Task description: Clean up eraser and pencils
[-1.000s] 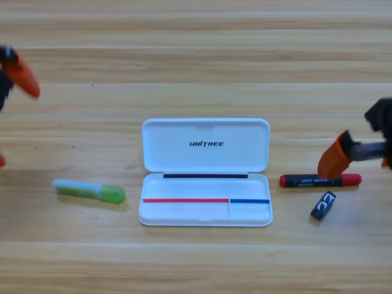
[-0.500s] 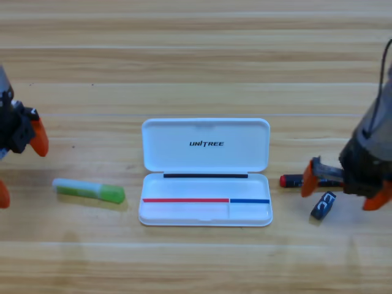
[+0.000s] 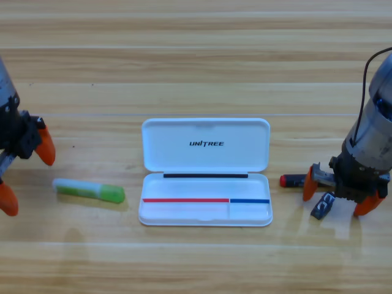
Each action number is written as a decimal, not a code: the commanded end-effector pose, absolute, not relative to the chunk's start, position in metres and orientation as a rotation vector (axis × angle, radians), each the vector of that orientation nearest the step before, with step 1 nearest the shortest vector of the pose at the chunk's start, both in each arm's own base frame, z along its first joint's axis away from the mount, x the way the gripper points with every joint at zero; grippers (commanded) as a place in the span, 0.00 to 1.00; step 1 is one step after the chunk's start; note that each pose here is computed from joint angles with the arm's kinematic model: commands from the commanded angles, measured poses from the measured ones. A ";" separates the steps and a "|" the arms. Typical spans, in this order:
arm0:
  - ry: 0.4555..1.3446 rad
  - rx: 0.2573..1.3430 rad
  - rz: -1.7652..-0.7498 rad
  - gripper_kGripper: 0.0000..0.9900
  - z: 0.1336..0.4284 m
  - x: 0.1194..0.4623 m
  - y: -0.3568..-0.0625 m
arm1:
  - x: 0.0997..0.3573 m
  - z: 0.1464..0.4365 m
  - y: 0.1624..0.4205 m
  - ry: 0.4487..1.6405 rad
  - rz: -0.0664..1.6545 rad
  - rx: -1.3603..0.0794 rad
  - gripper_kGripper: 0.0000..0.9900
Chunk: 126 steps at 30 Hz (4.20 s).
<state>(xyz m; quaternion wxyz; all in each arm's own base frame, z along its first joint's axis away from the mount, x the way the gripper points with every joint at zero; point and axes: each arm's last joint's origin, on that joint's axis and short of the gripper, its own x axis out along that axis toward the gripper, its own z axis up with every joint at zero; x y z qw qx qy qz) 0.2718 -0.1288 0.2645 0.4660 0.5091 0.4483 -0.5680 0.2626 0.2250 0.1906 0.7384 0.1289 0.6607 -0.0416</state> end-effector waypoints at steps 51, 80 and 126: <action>1.159 1.157 -1.290 1.00 0.180 0.297 -0.167 | 0.280 0.210 0.345 1.268 1.272 -1.107 0.00; 1.138 1.167 -1.235 0.82 0.161 0.300 -0.169 | 0.278 0.196 0.368 1.252 1.311 -1.115 0.00; 1.058 1.217 -1.209 0.00 0.272 0.279 -0.276 | 0.344 0.186 0.248 1.207 1.321 -1.231 0.78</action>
